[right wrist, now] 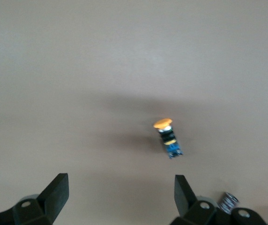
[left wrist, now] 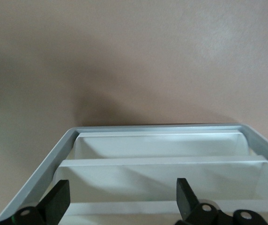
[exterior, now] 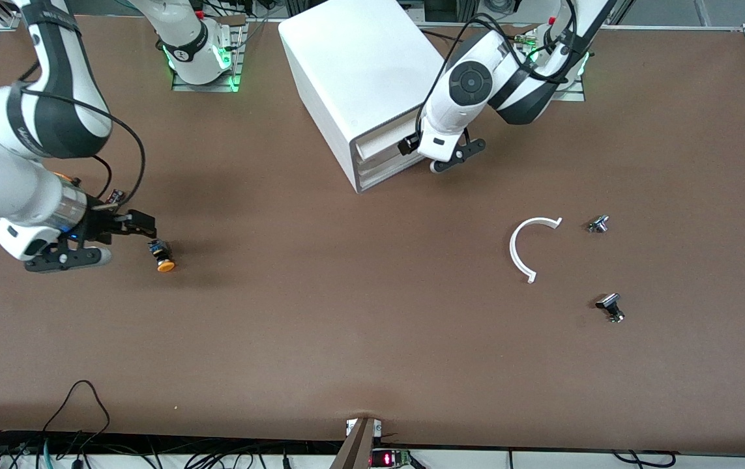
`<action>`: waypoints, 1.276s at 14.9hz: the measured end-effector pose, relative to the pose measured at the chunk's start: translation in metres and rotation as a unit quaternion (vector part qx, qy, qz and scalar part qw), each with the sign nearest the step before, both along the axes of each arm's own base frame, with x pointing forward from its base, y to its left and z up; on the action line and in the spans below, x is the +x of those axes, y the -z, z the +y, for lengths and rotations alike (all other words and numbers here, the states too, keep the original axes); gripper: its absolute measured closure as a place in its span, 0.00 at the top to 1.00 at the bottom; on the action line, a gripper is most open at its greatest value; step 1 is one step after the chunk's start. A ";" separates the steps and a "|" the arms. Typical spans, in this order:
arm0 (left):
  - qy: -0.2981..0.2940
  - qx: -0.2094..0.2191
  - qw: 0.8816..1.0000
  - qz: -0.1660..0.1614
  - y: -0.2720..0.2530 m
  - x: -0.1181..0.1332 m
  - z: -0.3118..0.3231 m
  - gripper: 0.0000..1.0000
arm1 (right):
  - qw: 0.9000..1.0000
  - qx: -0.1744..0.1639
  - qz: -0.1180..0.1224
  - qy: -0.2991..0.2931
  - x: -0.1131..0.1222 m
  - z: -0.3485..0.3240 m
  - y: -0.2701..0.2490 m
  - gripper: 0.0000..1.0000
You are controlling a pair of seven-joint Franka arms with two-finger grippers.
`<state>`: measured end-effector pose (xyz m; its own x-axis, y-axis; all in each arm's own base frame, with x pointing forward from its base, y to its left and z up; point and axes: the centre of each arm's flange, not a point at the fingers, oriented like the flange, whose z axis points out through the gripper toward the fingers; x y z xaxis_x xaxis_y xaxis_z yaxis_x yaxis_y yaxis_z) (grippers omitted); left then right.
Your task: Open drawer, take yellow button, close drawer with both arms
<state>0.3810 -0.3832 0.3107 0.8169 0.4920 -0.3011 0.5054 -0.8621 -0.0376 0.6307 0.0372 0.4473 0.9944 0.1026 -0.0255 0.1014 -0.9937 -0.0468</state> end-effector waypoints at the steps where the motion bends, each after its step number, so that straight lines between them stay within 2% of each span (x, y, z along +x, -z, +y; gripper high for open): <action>1: 0.001 0.001 1.000 0.000 0.001 -0.001 0.000 1.00 | 1.000 -0.006 -0.005 0.007 -0.003 -0.009 -0.011 1.00; 7: 0.007 0.000 1.000 -0.001 0.001 -0.002 0.001 1.00 | 0.999 -0.024 -0.031 0.022 -0.010 -0.025 -0.049 1.00; 12: 0.019 -0.007 0.999 -0.032 -0.020 0.008 0.009 1.00 | 0.999 -0.024 -0.020 0.032 -0.025 -0.037 -0.098 1.00; 14: 0.028 -0.005 0.997 -0.068 -0.037 0.030 0.032 1.00 | 0.999 -0.025 -0.020 0.037 -0.028 -0.043 -0.104 1.00; 17: 0.057 0.018 0.989 -0.133 -0.069 0.086 0.094 1.00 | 0.998 -0.027 0.002 0.052 -0.034 -0.059 -0.100 1.00; 19: 0.078 0.025 0.985 -0.149 -0.093 0.114 0.135 1.00 | 0.998 -0.028 0.004 0.061 -0.036 -0.070 -0.102 1.00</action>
<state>0.4951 -0.2483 0.4035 0.9320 0.3622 -0.0151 0.3625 -0.9307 0.0486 0.5950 -0.0332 0.5491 0.9991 -0.0218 -0.0365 -0.0215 -0.9997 0.0095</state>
